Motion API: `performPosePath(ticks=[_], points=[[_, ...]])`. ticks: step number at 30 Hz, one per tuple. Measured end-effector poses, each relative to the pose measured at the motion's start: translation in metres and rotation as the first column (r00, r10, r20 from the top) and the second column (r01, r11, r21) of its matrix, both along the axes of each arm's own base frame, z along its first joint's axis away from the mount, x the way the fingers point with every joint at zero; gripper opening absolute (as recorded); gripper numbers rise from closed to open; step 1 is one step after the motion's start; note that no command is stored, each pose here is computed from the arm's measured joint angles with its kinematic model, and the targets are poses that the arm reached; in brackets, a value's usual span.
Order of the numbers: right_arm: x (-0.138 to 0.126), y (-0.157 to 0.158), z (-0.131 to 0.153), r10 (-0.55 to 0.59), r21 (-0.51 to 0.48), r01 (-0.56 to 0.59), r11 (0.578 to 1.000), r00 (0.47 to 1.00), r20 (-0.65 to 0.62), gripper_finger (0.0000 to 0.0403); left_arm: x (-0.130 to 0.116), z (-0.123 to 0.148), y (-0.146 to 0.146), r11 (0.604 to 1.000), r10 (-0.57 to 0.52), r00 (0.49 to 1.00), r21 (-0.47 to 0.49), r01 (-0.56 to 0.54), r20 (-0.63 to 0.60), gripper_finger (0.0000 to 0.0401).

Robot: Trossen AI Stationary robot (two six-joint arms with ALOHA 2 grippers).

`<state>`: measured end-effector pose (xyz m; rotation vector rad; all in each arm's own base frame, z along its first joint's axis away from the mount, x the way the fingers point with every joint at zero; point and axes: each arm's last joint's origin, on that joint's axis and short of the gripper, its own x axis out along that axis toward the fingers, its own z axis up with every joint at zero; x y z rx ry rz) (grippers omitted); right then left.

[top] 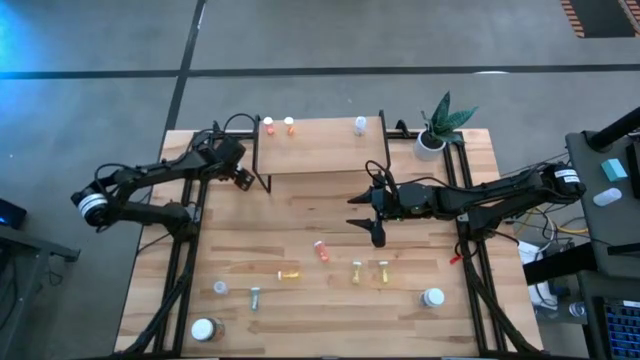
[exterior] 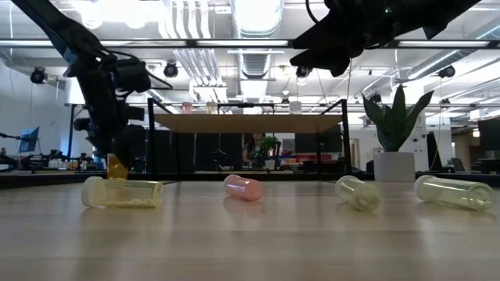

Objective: Pick and place medicine bottles onto shelf by color
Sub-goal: Put the orange pill bottle on the shelf

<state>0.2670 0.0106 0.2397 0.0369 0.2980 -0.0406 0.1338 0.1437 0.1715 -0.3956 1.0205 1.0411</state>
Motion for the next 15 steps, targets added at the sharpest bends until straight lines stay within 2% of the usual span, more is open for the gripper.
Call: performPosePath(ticks=[8,15], points=[[0.0,0.0,0.0,0.0,0.0,0.0,1.0,1.0,0.0,0.0249,-0.0041,0.0077,-0.0045,1.0,-0.005,1.0,0.01,0.005,0.023,0.0189],[0.0,0.0,0.0,0.0,0.0,0.0,1.0,1.0,0.0,0.0249,-0.0059,0.0091,-0.0067,1.0,-0.011,1.0,-0.003,0.011,0.024,0.0197]])
